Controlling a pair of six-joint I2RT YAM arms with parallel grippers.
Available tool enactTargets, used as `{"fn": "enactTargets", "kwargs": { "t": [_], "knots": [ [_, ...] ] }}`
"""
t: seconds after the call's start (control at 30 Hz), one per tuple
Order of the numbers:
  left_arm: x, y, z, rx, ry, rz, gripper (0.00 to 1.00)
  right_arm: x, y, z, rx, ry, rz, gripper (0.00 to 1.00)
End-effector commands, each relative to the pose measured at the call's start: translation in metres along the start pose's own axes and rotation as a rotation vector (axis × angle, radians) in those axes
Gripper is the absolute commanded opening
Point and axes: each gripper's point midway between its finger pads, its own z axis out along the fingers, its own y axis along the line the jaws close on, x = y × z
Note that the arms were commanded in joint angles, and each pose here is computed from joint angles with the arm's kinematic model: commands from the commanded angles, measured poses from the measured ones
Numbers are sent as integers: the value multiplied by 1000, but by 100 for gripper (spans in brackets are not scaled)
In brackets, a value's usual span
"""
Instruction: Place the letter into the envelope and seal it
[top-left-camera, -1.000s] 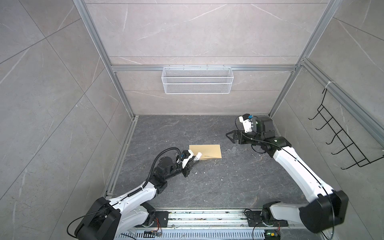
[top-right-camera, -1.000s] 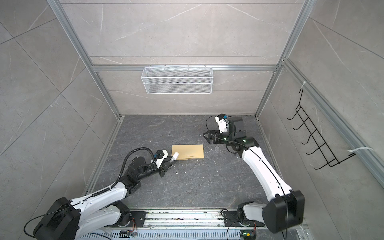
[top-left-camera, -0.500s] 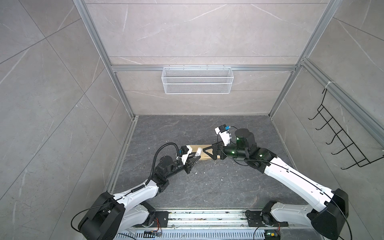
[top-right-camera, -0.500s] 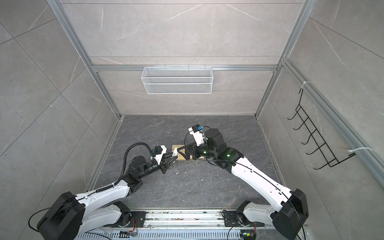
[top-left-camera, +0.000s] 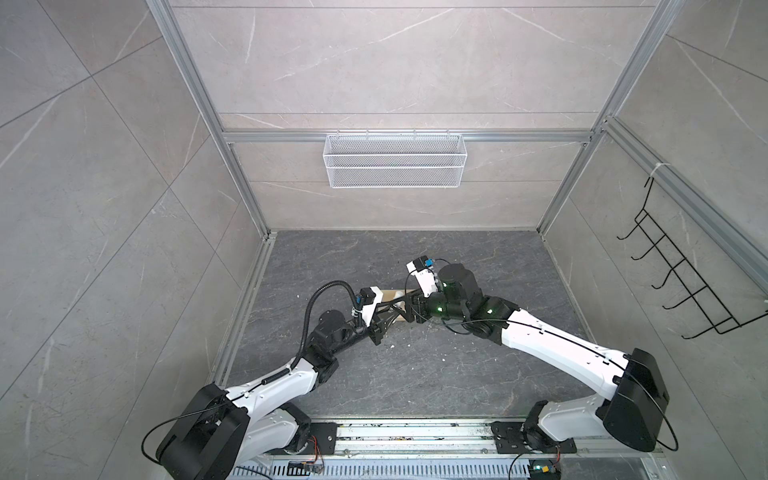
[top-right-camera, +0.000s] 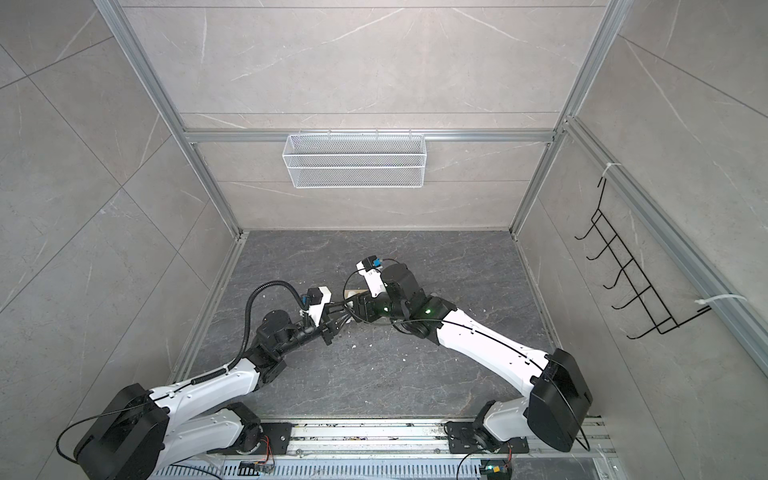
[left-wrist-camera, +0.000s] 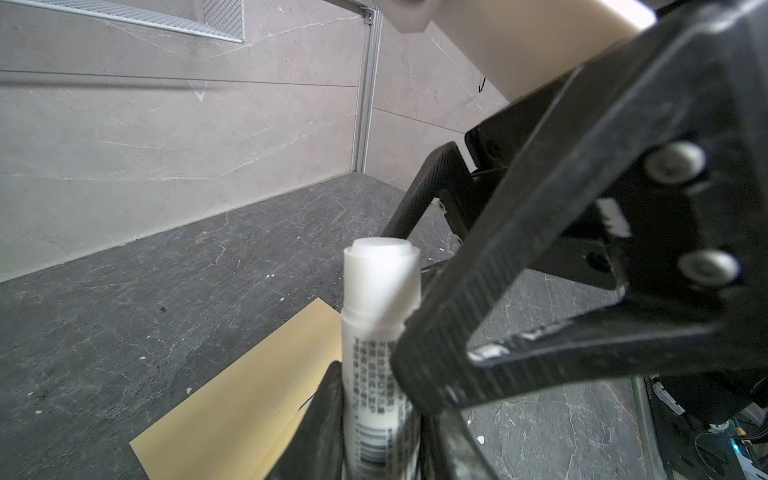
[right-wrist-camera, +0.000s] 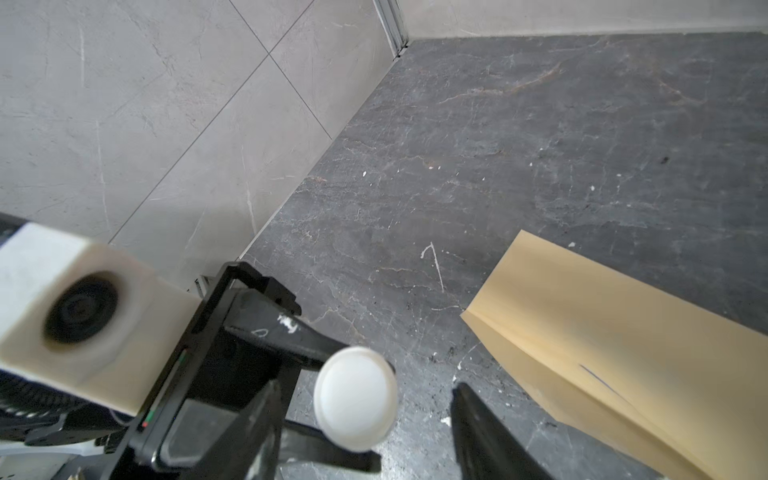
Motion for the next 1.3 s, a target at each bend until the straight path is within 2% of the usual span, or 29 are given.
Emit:
{"fn": "enactTargets", "kwargs": {
  "t": [0.0, 0.33, 0.5, 0.57, 0.7, 0.73, 0.8, 0.97, 1.1, 1.27],
  "knots": [
    [-38, -3, 2, 7, -105, 23, 0, -22, 10, 4, -13, -67, -8, 56],
    [-36, -2, 2, 0, -96, 9, 0, -20, 14, 10, -26, -44, -25, 21],
    [-33, -5, 4, 20, -73, -2, 1, -18, 15, 9, -27, -21, -69, 11],
    [-32, -10, 3, 41, -54, -3, 13, -17, 15, 6, -20, -7, -121, 10],
    [-29, -25, -8, 114, -5, 34, 58, -16, 14, -8, 14, 41, -292, 5],
    [-29, -33, -13, 151, 5, 49, 66, -15, 15, -13, 12, 57, -343, 4],
    [-30, -45, -24, 223, 15, 67, 75, -14, 20, -22, -20, 76, -416, 3],
    [-36, -62, -47, 374, 8, 40, 85, -5, 43, -39, -197, 110, -534, 3],
    [-38, -73, -48, 470, 14, 25, 85, 3, 62, -45, -318, 122, -559, 2],
    [-35, -72, -40, 510, 47, -18, 81, 8, 68, -47, -370, 136, -553, 2]
  ]
}}
